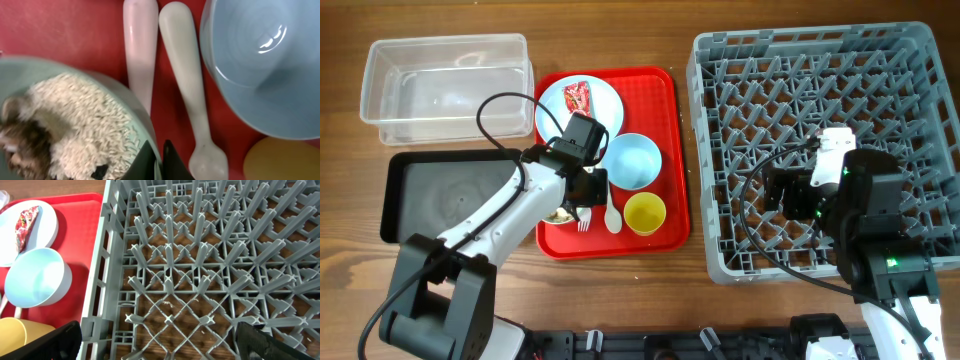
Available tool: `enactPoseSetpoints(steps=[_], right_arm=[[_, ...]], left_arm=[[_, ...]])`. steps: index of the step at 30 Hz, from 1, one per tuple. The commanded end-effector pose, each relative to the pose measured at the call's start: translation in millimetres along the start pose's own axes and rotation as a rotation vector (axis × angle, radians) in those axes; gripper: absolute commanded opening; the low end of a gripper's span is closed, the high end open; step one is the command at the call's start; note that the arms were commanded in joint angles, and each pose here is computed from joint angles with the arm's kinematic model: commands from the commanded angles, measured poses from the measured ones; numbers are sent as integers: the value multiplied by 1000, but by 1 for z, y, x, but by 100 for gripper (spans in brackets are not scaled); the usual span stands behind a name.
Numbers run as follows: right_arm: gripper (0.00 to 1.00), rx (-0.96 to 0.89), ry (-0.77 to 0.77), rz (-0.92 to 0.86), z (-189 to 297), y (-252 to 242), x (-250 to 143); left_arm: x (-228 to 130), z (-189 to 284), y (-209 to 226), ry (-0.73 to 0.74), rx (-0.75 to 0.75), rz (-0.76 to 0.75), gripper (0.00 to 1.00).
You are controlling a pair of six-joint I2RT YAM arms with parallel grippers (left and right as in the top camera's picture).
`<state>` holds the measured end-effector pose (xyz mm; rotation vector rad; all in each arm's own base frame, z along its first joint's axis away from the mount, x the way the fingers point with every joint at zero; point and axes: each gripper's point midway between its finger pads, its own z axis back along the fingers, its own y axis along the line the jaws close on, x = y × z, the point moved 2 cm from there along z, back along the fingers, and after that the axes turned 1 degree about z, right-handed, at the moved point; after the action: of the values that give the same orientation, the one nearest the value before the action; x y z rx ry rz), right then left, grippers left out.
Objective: Sort waste into correct bins and load items into the dishwasher rack
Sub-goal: 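Grasp the green bowl of rice with the left gripper, then tip the green bowl over the black tray to dump the rice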
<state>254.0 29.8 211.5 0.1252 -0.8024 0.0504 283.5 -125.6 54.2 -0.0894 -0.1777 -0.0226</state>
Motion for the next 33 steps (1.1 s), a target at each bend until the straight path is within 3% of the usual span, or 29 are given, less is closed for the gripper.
enactPoseSetpoints(steps=[1,4,9,12,19,21,27,33], right_arm=[[100,12,-23,-14,5,2,9],[100,12,-25,-14,5,2,9],[100,12,-25,-14,5,2,10],[100,12,-25,-14,5,2,10],[100,12,-25,-14,5,2,9],[100,12,-24,-14,5,2,9],[100,11,-23,-14,5,2,9],[100,11,-22,-14,5,2,9]], left_arm=[[2,0,-1,-2,6,15,4],[9,15,-4,-38,-10,13,4],[31,82,-9,-136,-46,22,4],[43,106,20,-192,-80,131,4],[60,106,100,-159,-548,304,4],[60,92,128,-131,-703,432,4],[52,69,186,-106,-954,757,4],[59,104,209,-233,-1237,884,4]])
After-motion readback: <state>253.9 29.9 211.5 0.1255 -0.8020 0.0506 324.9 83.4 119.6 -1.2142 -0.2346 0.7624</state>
